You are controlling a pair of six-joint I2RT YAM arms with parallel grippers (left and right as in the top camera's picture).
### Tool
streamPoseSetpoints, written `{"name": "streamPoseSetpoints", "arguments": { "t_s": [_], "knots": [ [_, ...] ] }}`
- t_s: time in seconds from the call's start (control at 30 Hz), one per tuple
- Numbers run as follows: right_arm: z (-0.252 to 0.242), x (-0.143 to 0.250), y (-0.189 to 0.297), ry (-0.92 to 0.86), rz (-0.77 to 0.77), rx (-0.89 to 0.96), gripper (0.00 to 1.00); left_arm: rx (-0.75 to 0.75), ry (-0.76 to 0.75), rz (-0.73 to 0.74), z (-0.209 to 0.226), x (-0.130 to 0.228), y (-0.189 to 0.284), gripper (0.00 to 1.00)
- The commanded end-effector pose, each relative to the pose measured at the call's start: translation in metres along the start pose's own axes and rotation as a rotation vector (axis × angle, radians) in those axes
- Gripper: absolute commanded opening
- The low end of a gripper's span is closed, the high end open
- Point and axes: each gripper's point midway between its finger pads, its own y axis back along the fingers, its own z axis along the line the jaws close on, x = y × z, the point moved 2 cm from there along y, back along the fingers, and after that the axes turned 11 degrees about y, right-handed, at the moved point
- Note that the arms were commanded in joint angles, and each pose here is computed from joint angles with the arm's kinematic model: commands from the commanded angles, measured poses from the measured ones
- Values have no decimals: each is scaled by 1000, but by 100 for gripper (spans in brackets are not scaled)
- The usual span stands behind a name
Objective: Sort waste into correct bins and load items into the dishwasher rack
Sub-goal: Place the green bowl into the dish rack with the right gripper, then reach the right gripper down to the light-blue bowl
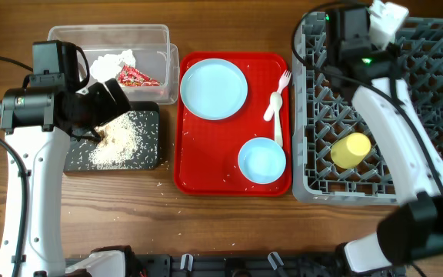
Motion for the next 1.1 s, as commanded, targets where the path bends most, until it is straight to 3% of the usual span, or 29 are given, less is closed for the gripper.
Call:
{"name": "streamPoseSetpoints", "arguments": {
  "t_s": [0.0, 0.33, 0.63, 0.93, 0.97, 1.0, 1.07],
  "knots": [
    [9, -10, -19, 191, -50, 189, 4, 13, -8, 0, -1, -1, 2, 100],
    [97, -5, -40, 552, -117, 256, 4, 13, -8, 0, -1, -1, 2, 100],
    [97, 15, -41, 636, -65, 350, 4, 13, -8, 0, -1, -1, 2, 100],
    [155, 30, 3, 801, -160, 153, 4, 13, -8, 0, -1, -1, 2, 100],
    [156, 30, 5, 802, -163, 150, 14, 13, -8, 0, -1, -1, 2, 100],
    [157, 30, 7, 803, -166, 149, 34, 13, -8, 0, -1, -1, 2, 100],
    [158, 30, 8, 804, -167, 149, 47, 13, -8, 0, -1, -1, 2, 100]
  ]
}}
